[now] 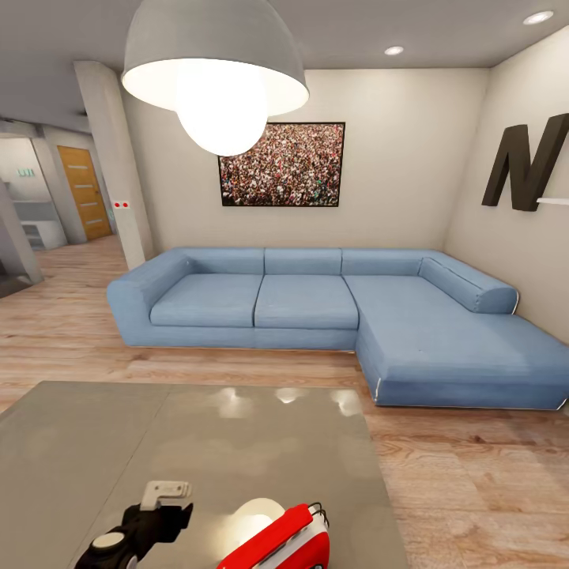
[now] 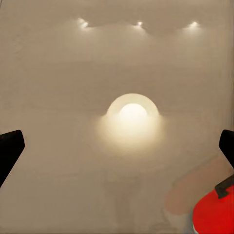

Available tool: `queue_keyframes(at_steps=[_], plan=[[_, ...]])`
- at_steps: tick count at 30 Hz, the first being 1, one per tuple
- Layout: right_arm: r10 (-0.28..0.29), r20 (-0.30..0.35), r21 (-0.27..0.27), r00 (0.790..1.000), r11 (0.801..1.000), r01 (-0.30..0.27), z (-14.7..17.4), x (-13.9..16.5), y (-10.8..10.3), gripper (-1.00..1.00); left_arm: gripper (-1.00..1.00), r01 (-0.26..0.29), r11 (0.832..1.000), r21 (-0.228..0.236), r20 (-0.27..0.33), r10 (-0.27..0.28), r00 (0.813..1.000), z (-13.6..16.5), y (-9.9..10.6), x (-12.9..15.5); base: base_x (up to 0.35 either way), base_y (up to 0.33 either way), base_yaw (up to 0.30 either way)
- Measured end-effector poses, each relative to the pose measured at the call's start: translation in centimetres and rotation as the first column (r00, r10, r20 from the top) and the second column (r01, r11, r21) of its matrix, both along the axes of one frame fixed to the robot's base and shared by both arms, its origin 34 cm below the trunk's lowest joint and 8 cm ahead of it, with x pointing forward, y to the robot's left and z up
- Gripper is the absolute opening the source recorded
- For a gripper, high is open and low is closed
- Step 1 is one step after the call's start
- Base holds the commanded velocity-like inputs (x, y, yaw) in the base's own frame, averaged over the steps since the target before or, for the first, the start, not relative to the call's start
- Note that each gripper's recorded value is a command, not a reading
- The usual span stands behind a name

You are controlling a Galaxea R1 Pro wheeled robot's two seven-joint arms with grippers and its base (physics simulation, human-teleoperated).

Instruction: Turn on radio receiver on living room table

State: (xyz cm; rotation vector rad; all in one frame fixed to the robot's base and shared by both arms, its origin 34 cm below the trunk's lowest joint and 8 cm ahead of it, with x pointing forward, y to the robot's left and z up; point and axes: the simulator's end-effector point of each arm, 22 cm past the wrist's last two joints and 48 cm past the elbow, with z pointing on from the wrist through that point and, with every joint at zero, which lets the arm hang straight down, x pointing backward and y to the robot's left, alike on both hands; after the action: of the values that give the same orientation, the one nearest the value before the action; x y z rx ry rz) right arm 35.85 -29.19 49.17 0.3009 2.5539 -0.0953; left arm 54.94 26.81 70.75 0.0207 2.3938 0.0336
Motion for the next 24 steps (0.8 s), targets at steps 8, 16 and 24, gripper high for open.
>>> queue_keyframes(at_steps=[8,16,24], plan=[[0.001,0.001,-0.001,1.0,1.0,-0.001,0.0,0.0,-0.1,1.0,1.0,-0.002,1.0,-0.014,-0.032,0.002,0.999,0.0,-0.7,-0.4,0.0,0.0,0.0],[0.001,0.005,-0.001,1.0,1.0,-0.001,0.1,0.2,-0.1,1.0,1.0,-0.003,1.0,-0.017,-0.043,0.003,0.999,-0.1,-0.8,-0.6,0.0,0.0,0.0],[0.001,0.042,-0.011,0.999,1.0,0.0,1.0,1.7,-0.5,1.0,1.0,-0.004,1.0,-0.016,-0.044,0.003,0.999,-0.1,-0.8,-0.6,0.0,0.0,0.0]])
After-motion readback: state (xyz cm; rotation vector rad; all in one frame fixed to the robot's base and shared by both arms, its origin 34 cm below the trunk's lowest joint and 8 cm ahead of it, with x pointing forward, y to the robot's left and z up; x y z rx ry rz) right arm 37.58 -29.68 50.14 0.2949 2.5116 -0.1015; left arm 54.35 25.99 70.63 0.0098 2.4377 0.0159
